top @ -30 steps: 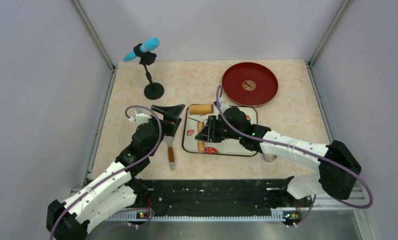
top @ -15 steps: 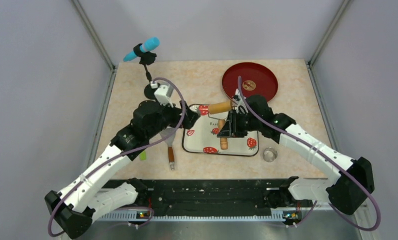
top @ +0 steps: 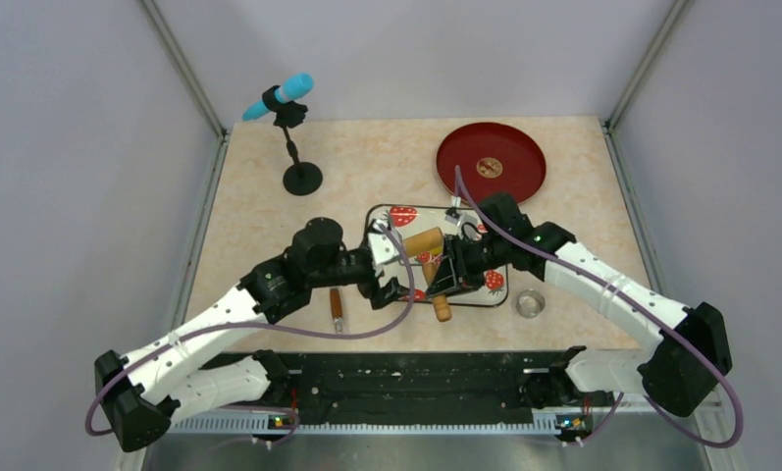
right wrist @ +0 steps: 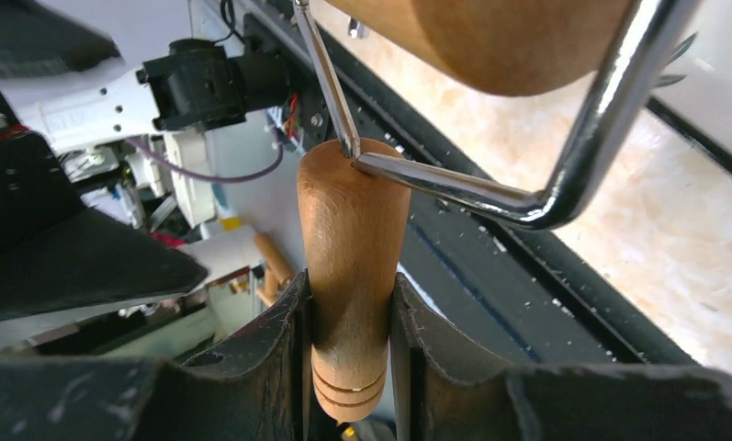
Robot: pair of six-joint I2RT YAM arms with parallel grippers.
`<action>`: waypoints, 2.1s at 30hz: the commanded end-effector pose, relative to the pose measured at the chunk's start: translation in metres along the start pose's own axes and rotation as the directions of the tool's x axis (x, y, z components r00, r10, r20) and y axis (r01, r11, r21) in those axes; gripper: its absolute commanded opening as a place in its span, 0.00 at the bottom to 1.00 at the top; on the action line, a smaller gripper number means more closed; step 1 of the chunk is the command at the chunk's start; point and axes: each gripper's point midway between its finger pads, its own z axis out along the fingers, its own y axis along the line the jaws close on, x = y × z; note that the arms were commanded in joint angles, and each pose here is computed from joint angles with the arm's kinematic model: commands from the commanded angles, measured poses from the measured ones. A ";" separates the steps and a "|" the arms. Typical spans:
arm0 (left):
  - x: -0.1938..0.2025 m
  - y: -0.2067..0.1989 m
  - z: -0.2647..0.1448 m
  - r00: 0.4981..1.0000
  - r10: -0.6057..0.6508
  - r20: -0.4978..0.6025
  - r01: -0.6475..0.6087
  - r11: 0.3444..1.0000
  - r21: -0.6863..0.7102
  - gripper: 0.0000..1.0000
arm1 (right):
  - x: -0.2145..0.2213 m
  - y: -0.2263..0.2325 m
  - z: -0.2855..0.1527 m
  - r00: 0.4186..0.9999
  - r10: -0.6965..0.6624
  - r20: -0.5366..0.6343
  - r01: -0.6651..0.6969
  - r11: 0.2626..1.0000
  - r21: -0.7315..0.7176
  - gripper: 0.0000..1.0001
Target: Roll out the dumpling wrappers from the dough
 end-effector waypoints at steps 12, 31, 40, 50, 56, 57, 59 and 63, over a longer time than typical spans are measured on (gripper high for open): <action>0.020 0.001 0.032 0.947 0.321 -0.026 -0.320 0.947 0.012 0.55 | 0.011 0.032 -0.010 0.999 0.000 -0.048 -0.008 0.984 -0.177 0.00; 0.050 0.001 0.045 0.967 0.228 -0.114 -0.226 0.974 0.026 0.00 | 0.001 0.044 -0.016 1.000 -0.015 -0.005 0.013 0.982 -0.190 0.00; 0.023 0.018 0.029 0.998 0.062 -0.035 -0.067 0.984 -0.167 0.00 | -0.049 0.045 -0.053 0.937 -0.063 0.344 0.069 0.998 -0.005 0.95; 0.029 0.047 0.017 0.902 -0.429 0.046 0.401 0.794 -0.458 0.00 | -0.061 0.041 -0.071 0.853 0.036 0.521 -0.018 0.999 -0.040 0.99; 0.033 0.040 0.025 0.834 -0.547 0.068 0.515 0.728 -0.452 0.00 | -0.068 0.027 -0.045 0.882 0.062 0.468 -0.059 0.998 -0.021 0.98; 0.034 0.039 0.025 0.830 -0.553 0.071 0.521 0.723 -0.455 0.00 | -0.070 0.027 -0.040 0.886 0.063 0.460 -0.059 0.998 -0.024 0.98; 0.035 0.039 0.025 0.825 -0.560 0.074 0.528 0.716 -0.457 0.00 | -0.073 0.029 -0.031 0.899 0.069 0.432 -0.057 0.998 -0.042 0.96; 0.038 0.037 0.024 0.829 -0.556 0.051 0.513 0.722 -0.464 0.00 | -0.082 0.029 -0.018 0.906 0.088 0.415 -0.070 0.996 -0.058 0.90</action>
